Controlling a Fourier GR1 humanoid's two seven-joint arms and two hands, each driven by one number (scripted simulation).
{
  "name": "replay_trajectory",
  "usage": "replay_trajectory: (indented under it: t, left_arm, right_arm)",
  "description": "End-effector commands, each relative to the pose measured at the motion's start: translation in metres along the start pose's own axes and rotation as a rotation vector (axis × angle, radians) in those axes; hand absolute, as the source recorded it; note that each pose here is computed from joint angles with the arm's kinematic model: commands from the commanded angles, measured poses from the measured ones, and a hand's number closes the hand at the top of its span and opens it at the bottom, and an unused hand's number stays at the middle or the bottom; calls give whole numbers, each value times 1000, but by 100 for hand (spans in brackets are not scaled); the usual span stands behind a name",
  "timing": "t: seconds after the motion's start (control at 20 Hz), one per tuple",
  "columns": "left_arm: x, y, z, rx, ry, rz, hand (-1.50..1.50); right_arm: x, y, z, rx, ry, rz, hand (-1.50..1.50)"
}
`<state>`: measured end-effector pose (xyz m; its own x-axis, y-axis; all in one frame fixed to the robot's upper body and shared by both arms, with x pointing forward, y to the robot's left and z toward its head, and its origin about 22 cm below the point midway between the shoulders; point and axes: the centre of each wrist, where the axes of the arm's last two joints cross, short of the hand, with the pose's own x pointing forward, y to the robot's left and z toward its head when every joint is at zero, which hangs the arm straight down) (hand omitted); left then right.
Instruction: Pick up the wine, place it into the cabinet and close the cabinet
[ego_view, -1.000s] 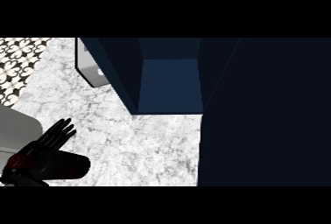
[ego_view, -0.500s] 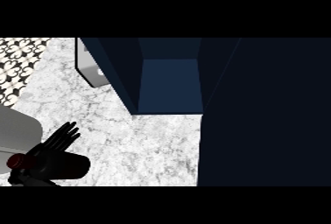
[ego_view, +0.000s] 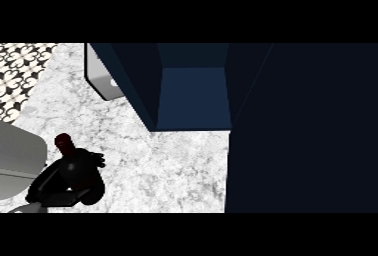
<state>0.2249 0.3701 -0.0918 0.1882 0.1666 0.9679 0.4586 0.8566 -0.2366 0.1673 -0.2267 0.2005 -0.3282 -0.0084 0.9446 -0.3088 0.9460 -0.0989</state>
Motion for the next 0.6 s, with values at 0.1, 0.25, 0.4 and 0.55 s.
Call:
replay_trajectory:
  t: [0.1,0.25,0.4,0.55]
  left_arm:
    - [-7,-9,4,-194,-90,58,150]
    - [0,-19,-2,-236,-112,-8,150]
    - [2,-26,-2,-251,-153,-124,150]
    - [-15,-36,-5,129,-248,-168,150]
  right_arm:
    - [25,7,25,4,-63,-21,-150]
    - [18,16,22,15,-39,-34,-150]
    - [18,1,18,11,-42,4,-150]
    - [19,8,26,6,-48,-21,-150]
